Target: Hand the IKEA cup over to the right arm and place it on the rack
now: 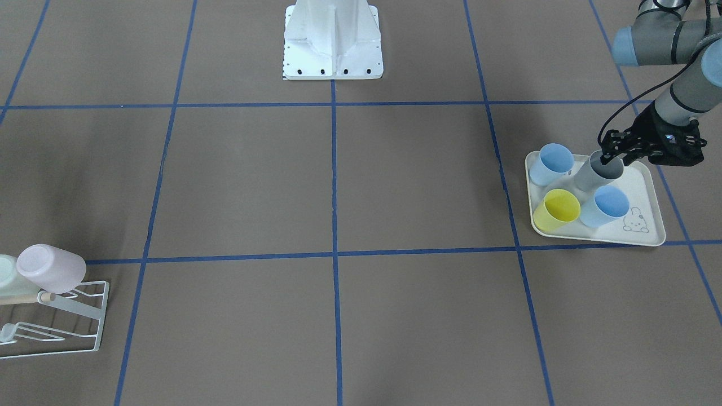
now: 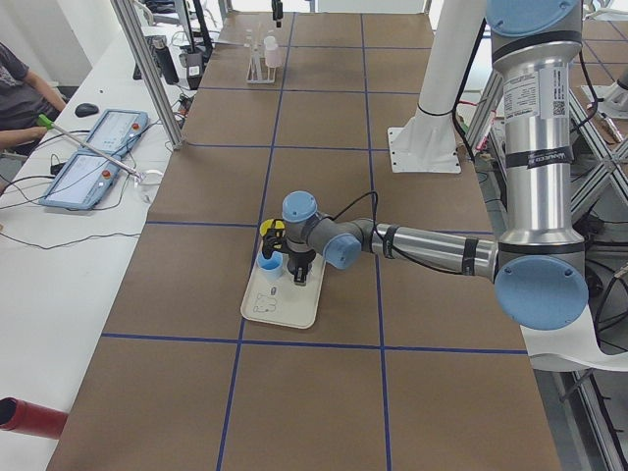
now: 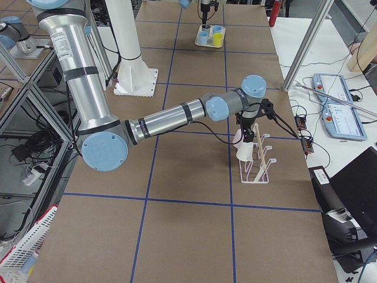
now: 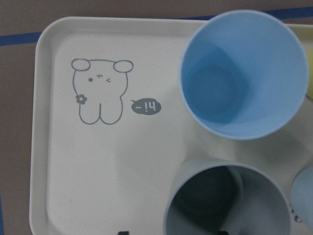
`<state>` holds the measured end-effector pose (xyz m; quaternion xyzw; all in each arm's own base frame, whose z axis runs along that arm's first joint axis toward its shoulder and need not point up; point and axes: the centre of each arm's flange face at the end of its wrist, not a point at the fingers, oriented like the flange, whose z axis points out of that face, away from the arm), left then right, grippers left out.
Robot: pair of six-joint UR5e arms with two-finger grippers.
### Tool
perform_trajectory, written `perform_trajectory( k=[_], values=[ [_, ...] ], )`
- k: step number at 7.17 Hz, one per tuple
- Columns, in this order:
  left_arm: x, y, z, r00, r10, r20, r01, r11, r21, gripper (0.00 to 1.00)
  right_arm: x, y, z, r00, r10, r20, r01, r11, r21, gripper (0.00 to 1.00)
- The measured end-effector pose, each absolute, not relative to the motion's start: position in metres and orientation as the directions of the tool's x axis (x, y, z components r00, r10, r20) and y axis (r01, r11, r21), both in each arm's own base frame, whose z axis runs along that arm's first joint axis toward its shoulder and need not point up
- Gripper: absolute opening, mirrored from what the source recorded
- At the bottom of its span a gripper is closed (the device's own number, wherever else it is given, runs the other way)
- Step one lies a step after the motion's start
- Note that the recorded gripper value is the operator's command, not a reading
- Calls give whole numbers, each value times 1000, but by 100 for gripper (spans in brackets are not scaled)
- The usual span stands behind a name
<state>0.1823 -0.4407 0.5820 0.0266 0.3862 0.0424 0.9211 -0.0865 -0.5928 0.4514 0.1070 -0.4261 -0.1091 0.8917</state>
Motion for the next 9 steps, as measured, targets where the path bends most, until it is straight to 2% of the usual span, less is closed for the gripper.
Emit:
perform_trajectory(
  k=[3,5,9],
  values=[
    [175,-446,565,657,116,-745,-67,993,95,0,-85,-582,449,596,-290,749,104,952,286,99],
    [120,-455,536,634,147,-759,-25,985,171,0,-85,-579,448,592,-280,756,98,956,278,99],
    [73,-442,404,638,52,-769,82,988,134,0,-105,-558,416,566,-214,796,47,972,229,99]
  ],
)
